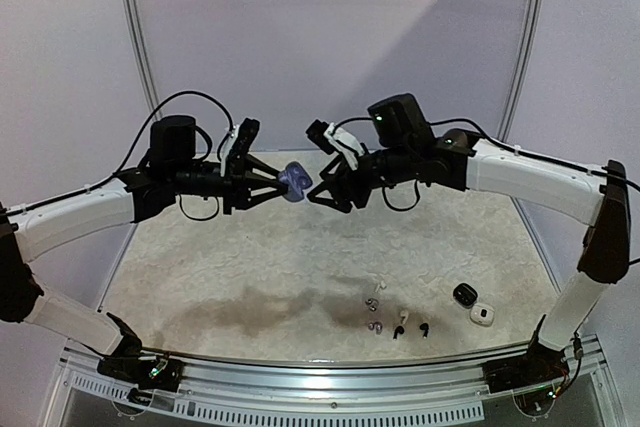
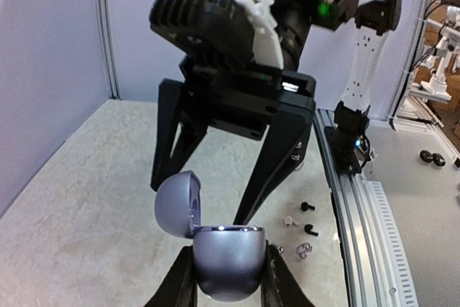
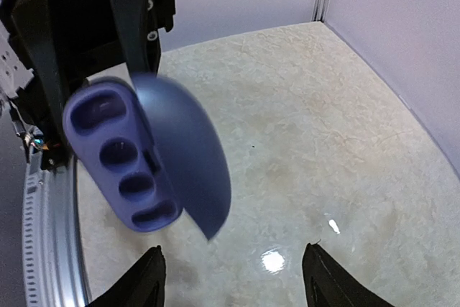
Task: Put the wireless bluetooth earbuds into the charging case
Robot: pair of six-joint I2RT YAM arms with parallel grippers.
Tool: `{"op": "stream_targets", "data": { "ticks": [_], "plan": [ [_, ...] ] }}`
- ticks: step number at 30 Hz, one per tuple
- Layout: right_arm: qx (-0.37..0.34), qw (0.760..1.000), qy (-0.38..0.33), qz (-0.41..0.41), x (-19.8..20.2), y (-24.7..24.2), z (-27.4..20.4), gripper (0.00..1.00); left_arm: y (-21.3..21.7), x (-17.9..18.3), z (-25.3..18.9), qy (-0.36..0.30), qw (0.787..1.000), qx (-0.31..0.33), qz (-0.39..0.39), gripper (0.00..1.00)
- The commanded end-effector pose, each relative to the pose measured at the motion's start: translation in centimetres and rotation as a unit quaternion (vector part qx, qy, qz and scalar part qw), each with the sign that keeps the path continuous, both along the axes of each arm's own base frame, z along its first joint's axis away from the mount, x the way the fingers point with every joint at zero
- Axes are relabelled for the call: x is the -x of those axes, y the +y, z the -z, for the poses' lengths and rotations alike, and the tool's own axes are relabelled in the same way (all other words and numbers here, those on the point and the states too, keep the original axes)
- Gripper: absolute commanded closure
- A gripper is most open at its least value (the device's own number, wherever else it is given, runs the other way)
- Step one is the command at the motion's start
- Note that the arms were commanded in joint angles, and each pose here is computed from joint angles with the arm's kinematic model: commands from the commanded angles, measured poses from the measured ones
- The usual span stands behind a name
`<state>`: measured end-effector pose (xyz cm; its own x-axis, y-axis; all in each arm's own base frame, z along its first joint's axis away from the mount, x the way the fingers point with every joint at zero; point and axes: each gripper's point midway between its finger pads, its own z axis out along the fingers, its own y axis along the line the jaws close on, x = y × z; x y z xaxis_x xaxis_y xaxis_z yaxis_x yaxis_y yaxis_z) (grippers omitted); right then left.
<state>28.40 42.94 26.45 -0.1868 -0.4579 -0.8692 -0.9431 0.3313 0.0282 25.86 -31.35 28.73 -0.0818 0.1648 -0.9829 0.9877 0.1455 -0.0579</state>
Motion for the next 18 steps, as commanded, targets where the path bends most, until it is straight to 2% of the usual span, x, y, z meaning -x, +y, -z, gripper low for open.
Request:
{"op": "stream_targets", "data": {
  "ticks": [1,5,10,15,18],
  "plan": [
    [-0.176,0.983,0.011,-0.049,2.7,-0.9,-7.5,0.31,-0.1,-0.4,-3.8,-0.017,0.995,0.095,0.011,1.00],
    [-0.231,0.972,-0.008,-0.043,3.2,-2.0,-9.6,0.25,-0.2,-0.7,-5.2,-0.005,0.989,0.150,0.005,1.00],
    [-0.284,0.958,-0.010,-0.037,2.7,-2.4,-11.7,0.22,-0.5,-0.4,-6.0,0.003,0.986,0.167,0.013,1.00],
    [-0.289,0.957,0.003,-0.039,1.3,-1.4,-11.8,0.32,-0.5,-0.1,-6.3,-0.001,0.985,0.170,0.017,1.00],
    [-0.317,0.948,0.016,-0.040,0.3,-1.5,-12.2,0.38,-0.5,0.1,-6.2,-0.001,0.986,0.168,0.020,1.00]
  ]
}}
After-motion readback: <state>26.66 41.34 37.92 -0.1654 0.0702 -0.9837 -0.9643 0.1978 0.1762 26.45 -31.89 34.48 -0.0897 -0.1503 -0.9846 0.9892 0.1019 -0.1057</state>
